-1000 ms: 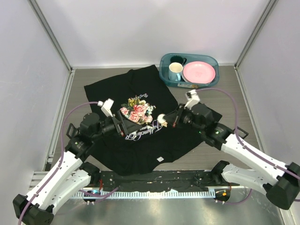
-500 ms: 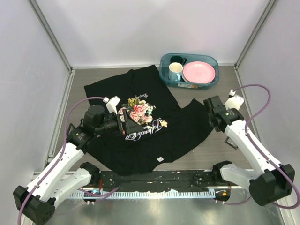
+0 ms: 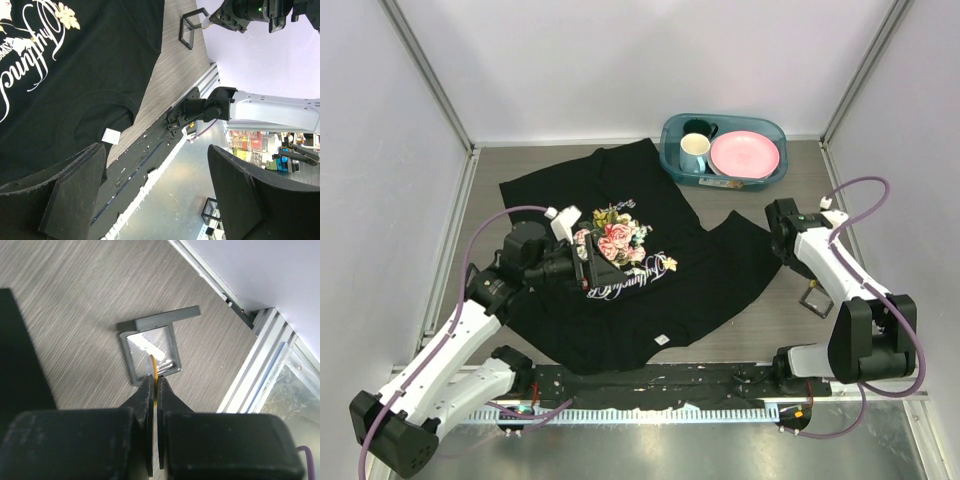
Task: Remove the brooch from the garment
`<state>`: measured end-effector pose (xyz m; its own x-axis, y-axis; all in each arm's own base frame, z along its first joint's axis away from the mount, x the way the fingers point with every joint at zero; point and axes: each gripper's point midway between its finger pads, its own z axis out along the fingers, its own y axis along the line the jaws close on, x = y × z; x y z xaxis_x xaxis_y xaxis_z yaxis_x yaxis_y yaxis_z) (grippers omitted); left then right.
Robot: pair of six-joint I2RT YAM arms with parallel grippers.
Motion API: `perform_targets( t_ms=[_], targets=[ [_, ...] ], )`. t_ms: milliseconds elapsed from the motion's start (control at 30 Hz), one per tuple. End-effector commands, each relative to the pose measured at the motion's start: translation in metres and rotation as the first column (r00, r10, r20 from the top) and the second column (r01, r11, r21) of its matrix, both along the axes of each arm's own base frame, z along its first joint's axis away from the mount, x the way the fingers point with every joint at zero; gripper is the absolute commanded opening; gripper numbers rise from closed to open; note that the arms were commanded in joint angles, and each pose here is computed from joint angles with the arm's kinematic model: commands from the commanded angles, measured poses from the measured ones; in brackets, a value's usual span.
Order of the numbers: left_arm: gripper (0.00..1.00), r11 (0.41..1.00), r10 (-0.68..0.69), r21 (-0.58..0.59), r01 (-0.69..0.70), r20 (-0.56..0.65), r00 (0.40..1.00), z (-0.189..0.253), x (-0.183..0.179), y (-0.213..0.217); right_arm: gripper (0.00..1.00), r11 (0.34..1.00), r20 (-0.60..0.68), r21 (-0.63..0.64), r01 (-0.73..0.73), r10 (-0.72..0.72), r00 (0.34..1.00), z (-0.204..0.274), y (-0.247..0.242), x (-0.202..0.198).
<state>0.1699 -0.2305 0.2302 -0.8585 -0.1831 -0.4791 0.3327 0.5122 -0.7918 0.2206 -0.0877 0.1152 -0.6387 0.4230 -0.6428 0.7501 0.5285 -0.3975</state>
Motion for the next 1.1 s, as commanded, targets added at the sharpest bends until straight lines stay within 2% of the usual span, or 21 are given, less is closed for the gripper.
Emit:
perform_targets(
  t_ms=[0, 67, 400, 600, 867, 1067],
  targets=[
    [0.87, 0.999, -0.042, -0.027, 0.043, 0.034, 0.999, 0.019, 0.0, -0.005, 0.01, 0.996, 0.028, -0.039, 0.082, -0.081, 0.996, 0.006, -0.024, 0.0],
    [0.86, 0.998, -0.042, -0.037, 0.043, 0.036, 0.998, 0.021, 0.0, -0.006, 0.01, 0.995, 0.003, -0.002, 0.104, -0.104, 0.995, -0.004, -0.027, -0.002],
    [0.86, 0.998, -0.044, -0.046, 0.045, 0.024, 0.999, 0.024, 0.003, -0.009, 0.01, 0.992, -0.107, -0.016, 0.127, -0.128, 0.986, -0.017, -0.034, -0.003],
    [0.86, 0.997, -0.046, -0.058, 0.047, 0.022, 0.999, 0.023, 0.001, -0.01, 0.0, 0.985, -0.094, -0.066, 0.161, -0.167, 0.982, -0.008, -0.045, -0.003],
    [0.85, 0.997, -0.041, -0.069, 0.044, 0.032, 0.999, 0.026, 0.0, -0.009, 0.01, 0.985, -0.116, -0.034, 0.171, -0.174, 0.978, -0.02, -0.042, -0.004],
    [0.85, 0.997, -0.036, -0.072, 0.039, 0.044, 0.998, 0.025, -0.002, -0.006, 0.01, 0.978, -0.123, -0.064, 0.198, -0.204, 0.971, -0.021, -0.045, -0.006]
  ],
)
